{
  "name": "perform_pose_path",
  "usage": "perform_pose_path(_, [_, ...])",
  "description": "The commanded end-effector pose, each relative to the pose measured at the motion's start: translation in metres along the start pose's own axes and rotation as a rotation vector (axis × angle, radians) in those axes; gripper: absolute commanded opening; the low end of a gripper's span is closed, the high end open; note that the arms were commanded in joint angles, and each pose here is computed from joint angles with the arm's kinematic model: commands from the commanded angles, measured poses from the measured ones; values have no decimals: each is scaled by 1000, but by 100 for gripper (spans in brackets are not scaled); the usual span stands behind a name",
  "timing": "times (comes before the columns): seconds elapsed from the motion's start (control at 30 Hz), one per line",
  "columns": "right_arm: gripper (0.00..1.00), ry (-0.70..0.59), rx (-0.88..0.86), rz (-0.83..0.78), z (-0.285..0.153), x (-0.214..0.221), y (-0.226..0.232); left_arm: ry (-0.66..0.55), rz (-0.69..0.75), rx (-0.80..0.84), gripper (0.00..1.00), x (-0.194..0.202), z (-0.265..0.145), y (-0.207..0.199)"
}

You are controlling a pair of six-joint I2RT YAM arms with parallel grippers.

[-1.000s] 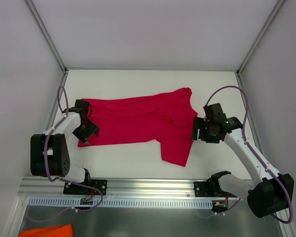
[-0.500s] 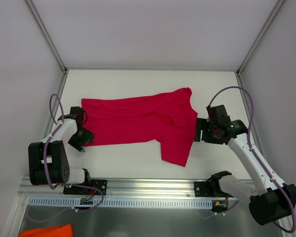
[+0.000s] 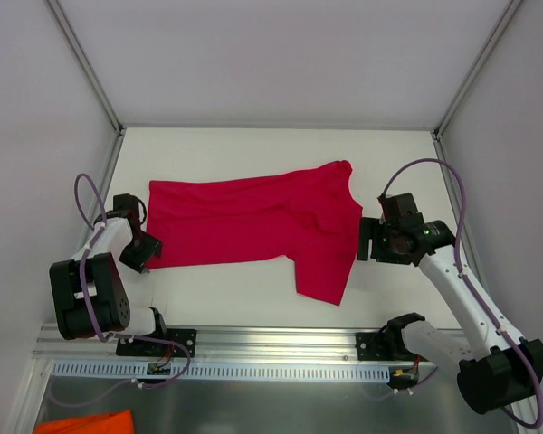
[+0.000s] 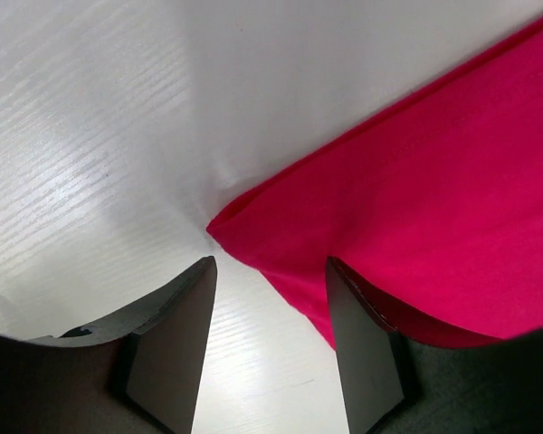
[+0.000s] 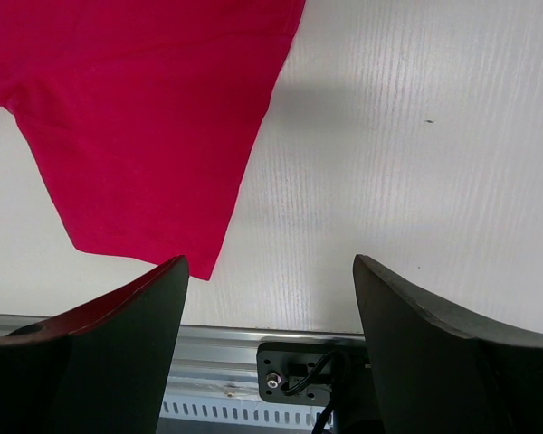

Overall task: Fold and stack the t-shirts
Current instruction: Grap the side of the flattened tshirt closest away from the robot with both arms

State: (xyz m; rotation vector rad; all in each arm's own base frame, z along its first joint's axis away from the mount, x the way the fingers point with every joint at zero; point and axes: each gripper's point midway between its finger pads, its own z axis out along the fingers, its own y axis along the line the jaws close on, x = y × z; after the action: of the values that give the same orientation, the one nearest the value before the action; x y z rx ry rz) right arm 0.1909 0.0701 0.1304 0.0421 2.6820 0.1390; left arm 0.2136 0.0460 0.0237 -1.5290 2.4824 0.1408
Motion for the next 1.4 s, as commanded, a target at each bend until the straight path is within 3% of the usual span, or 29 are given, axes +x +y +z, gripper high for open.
perform_pose_path(0.0, [78, -12, 13, -22, -6, 1, -4, -2, 7, 10, 51, -8, 3, -5])
perform_pose_path(0.17, [79, -31, 23, -30, -14, -5, -5, 20, 9, 15, 49, -3, 12, -6])
perform_pose_path(0.27, [79, -39, 25, -36, -17, -7, -6, 34, 12, 14, 28, 0, 18, -6])
perform_pose_path(0.3, [79, -36, 26, -36, -17, -7, -6, 38, 11, 12, 14, 1, 19, -5])
perform_pose_path(0.4, [79, -21, 30, -37, -16, -3, -7, 39, 10, 23, 0, 1, 19, -8])
perform_pose_path(0.57, [79, 10, -49, 20, -13, 7, 8, 33, 12, 39, 0, 0, 15, -10])
perform_pose_path(0.77, [77, 118, -231, 181, 24, 42, 42, 7, 1, 89, 0, -10, -1, -21])
perform_pose_path(1.07, [77, 210, -200, 203, 65, 66, 39, -24, -28, 226, 0, -35, -38, -57])
perform_pose_path(1.37, [75, 282, -206, 219, 83, 79, 43, 2, -30, 274, 0, -30, -41, -62])
